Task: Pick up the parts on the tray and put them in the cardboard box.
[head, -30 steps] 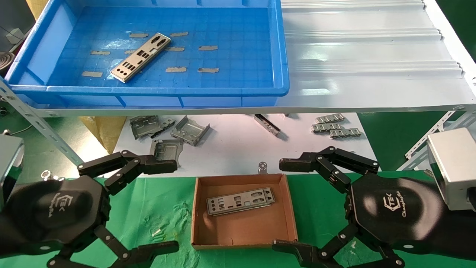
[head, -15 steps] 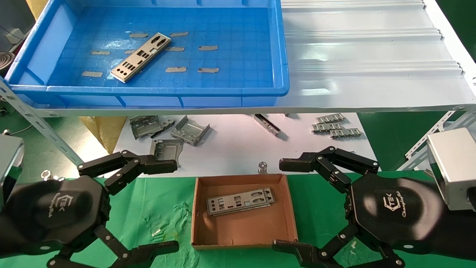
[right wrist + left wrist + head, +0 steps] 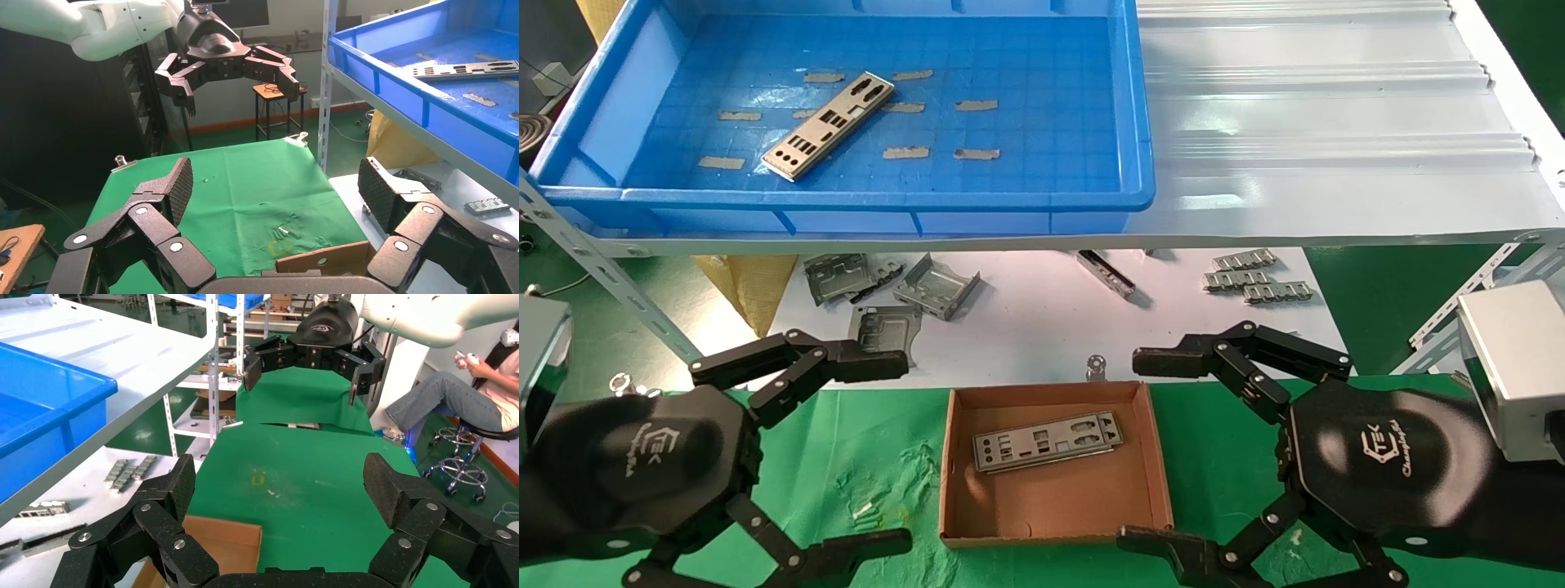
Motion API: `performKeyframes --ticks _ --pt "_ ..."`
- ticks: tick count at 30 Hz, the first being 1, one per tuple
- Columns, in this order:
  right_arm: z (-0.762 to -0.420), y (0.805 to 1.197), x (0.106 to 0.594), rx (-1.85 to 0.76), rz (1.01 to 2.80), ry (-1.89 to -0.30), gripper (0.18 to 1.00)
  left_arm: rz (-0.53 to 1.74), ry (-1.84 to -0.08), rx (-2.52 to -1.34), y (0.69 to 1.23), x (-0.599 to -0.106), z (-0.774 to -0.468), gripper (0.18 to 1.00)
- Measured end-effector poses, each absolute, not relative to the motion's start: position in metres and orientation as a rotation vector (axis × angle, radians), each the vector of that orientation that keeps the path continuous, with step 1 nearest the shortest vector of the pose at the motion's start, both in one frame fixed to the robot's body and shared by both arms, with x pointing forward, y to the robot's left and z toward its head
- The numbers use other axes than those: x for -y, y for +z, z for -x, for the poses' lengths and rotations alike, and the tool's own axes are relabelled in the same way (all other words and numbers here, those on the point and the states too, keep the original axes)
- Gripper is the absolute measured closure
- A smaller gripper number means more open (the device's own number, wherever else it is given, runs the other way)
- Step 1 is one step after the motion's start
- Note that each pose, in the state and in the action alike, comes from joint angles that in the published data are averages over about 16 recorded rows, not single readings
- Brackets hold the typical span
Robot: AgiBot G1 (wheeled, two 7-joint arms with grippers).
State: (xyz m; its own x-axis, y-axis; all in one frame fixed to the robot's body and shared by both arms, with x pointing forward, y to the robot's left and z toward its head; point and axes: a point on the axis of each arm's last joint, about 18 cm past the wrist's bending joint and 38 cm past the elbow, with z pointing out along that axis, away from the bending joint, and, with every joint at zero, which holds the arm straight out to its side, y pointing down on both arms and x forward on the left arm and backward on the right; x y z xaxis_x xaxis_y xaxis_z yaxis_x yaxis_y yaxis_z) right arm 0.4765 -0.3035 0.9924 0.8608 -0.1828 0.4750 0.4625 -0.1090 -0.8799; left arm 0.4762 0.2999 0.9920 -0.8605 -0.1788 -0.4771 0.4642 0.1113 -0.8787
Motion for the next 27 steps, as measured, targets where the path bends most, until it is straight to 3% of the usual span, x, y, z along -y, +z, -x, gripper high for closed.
performKeyframes --ticks 17,27 --pt "-0.4765 0.9924 0.3035 0.225 1.592 -0.553 0.181 -0.277 -1.800 -1.924 0.9920 -0.2999 -0.4762 0.184" --pt "-0.4765 0.9924 0.3035 0.225 1.592 -0.553 0.234 -0.277 -1.800 -1.924 0.9920 -0.2999 -0.4762 0.184"
